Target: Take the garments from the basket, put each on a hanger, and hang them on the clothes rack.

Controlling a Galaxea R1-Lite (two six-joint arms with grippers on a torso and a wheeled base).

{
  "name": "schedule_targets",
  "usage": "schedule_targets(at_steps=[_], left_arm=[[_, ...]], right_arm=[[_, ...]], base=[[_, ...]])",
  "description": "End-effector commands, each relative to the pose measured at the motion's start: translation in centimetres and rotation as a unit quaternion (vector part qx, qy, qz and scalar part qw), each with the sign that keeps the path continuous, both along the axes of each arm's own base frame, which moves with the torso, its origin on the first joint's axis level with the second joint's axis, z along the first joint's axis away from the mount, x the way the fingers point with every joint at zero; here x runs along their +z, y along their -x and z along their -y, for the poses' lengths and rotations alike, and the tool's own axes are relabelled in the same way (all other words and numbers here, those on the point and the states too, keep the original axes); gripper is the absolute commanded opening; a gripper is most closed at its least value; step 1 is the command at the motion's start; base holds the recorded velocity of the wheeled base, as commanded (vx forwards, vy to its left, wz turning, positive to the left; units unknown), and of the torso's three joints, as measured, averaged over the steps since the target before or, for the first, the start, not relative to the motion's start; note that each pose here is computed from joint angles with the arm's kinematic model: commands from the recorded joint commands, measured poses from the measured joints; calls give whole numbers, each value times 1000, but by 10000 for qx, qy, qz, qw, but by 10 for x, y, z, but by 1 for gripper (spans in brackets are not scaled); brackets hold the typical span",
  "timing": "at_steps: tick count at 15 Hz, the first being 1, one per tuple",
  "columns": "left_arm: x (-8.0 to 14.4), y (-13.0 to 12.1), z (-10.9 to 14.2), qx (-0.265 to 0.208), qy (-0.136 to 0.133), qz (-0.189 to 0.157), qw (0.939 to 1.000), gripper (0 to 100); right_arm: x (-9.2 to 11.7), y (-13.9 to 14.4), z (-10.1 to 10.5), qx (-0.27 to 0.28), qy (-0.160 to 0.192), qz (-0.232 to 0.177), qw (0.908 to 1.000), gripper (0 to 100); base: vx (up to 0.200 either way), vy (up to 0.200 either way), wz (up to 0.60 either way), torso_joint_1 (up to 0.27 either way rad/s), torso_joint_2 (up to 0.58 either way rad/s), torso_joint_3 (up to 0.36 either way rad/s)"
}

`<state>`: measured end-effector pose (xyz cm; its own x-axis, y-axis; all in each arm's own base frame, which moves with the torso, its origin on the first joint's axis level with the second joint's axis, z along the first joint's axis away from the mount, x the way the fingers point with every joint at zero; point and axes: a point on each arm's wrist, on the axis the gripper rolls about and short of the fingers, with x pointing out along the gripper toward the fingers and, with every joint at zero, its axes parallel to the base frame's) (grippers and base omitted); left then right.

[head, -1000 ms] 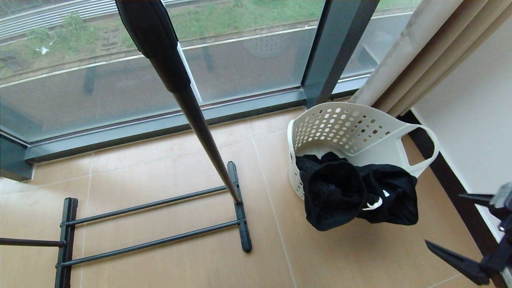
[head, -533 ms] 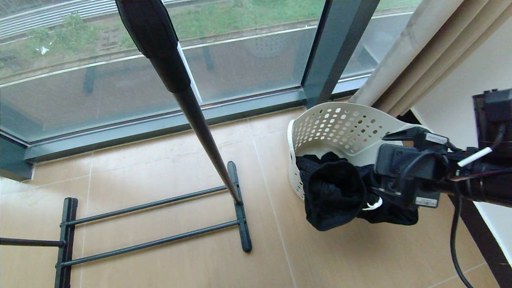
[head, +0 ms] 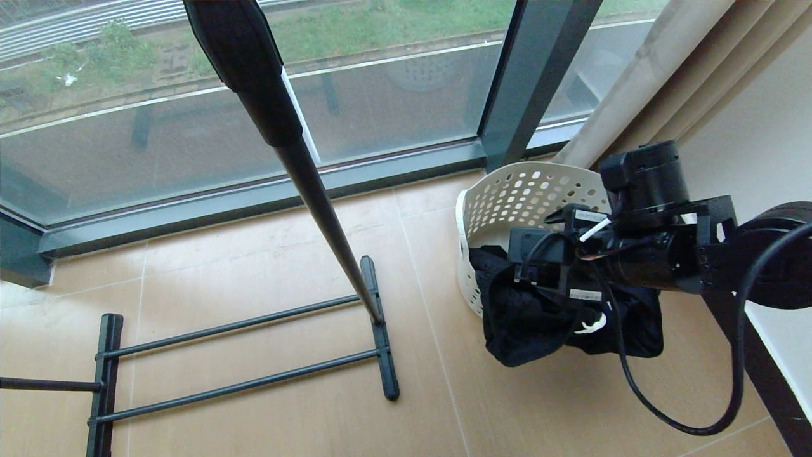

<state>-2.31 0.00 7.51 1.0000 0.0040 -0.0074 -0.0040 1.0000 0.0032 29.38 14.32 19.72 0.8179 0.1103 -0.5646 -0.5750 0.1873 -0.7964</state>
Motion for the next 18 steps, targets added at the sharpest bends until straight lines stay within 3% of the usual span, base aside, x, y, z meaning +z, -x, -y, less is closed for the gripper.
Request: schedule_targets(at_steps=[1, 7, 18], left_arm=[[0, 0, 0, 3, 1, -9, 10000, 100], [0, 0, 0, 3, 1, -9, 10000, 100], [0, 0, 0, 3, 1, -9, 10000, 100]], right_arm=[[-20, -18, -7, -31, 118, -232, 9997, 100], [-36, -51, -2, -301, 146, -333, 9989, 100], [-51, -95, -14, -512, -91, -247, 9983, 100]], base=[[0, 0, 0, 0, 0, 0], [0, 0, 0, 0, 0, 0], [0, 0, 0, 0, 0, 0]])
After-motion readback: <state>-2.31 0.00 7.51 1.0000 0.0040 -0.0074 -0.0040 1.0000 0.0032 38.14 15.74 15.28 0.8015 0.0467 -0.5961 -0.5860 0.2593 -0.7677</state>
